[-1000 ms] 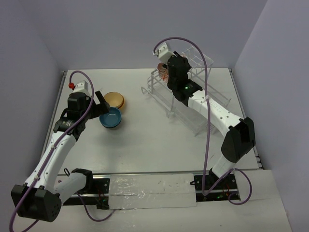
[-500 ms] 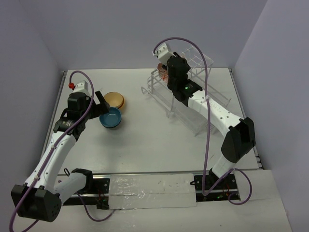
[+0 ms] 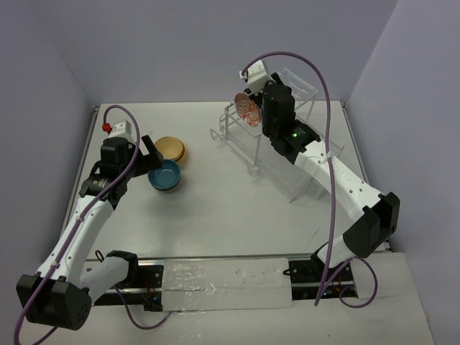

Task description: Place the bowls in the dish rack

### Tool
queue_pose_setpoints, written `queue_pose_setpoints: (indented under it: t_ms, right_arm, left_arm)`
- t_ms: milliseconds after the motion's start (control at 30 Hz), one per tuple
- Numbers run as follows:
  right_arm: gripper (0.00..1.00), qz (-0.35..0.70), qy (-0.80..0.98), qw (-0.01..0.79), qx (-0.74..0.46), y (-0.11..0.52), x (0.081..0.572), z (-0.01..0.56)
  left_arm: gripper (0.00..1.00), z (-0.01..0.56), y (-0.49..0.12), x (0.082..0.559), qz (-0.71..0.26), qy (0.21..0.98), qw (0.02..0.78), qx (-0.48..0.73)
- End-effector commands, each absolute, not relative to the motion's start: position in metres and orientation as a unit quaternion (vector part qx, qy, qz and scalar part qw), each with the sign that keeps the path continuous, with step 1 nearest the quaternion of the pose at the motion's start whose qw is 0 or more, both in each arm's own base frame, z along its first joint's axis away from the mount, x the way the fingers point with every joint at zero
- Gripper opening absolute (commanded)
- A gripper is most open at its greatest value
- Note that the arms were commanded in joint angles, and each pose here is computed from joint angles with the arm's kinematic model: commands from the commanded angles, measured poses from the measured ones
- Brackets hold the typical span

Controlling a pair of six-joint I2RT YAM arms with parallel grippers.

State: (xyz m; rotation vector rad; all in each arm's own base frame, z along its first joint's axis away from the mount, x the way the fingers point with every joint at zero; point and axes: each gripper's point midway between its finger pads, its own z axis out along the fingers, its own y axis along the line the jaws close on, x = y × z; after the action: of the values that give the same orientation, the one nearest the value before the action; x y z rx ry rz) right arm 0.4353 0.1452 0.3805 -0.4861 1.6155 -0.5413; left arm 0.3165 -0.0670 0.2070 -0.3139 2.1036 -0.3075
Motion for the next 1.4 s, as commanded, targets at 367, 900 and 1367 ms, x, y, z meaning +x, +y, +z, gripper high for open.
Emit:
queue_pose_setpoints:
  t_ms: [367, 900, 1367]
  right_arm:
    - [0.68, 0.036, 0.699, 0.700, -0.144, 0.177, 0.333, 0.402]
    - [0.78, 0.216, 0.696, 0.674, -0.124, 0.201, 0.282, 0.350]
    - [0.78, 0.204, 0.695, 0.677, -0.129, 0.197, 0.281, 0.336]
  left_arm:
    - [0.99, 0.183, -0.046, 0.326, -0.063, 0.875, 0.448, -0.171]
    - [0.81, 0.122, -0.033, 0.335, 0.026, 0.928, 0.325, -0.182]
    - [0.44, 0.092, -0.040, 0.337, 0.027, 0.946, 0.274, -0.172]
